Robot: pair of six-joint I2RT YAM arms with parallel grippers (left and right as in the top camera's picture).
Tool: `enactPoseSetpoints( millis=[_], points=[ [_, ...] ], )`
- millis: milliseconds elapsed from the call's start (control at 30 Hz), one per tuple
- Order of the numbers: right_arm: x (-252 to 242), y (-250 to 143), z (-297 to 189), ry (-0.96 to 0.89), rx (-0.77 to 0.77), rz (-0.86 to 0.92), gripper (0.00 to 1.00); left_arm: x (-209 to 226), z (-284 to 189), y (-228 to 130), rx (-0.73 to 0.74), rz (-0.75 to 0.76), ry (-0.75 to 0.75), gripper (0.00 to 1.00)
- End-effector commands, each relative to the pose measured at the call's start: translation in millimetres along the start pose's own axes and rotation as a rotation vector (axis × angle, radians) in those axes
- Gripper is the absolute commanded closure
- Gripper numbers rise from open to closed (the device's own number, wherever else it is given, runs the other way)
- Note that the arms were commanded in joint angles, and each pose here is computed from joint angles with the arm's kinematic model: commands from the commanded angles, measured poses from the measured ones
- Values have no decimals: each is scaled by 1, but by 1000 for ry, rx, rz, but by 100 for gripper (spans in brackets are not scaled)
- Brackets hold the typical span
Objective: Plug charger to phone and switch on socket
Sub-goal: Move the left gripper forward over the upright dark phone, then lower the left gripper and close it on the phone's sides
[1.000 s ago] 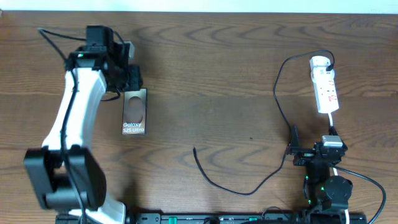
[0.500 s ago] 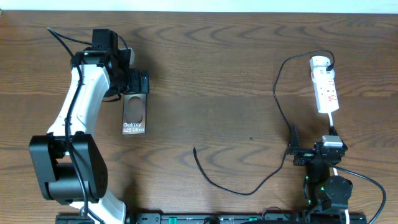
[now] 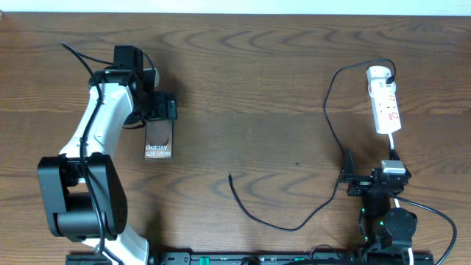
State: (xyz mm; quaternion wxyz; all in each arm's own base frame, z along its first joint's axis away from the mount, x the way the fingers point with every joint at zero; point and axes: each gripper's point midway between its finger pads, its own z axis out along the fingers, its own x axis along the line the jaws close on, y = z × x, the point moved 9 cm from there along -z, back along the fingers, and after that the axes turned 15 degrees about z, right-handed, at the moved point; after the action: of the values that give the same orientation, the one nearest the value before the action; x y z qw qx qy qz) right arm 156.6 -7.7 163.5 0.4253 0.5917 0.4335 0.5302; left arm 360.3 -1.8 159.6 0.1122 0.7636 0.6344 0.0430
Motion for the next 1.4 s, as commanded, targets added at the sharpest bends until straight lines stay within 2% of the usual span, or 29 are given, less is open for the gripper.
enactPoseSetpoints(
  millis=[0, 67, 333, 967, 1367],
  points=[
    [-1, 0, 0, -4, 0, 7, 1, 2, 2, -3, 12, 9, 12, 2],
    [-1, 0, 0, -5, 0, 7, 1, 2, 2, -3, 13, 48, 12, 2],
    [-1, 0, 0, -5, 0, 7, 1, 3, 5, -4, 19, 47, 16, 2],
    [-1, 0, 0, -5, 0, 7, 1, 11, 61, -20, 168, 36, 43, 2],
    [-1, 0, 0, -5, 0, 7, 1, 10, 65, -20, 169, 33, 22, 2]
  ],
)
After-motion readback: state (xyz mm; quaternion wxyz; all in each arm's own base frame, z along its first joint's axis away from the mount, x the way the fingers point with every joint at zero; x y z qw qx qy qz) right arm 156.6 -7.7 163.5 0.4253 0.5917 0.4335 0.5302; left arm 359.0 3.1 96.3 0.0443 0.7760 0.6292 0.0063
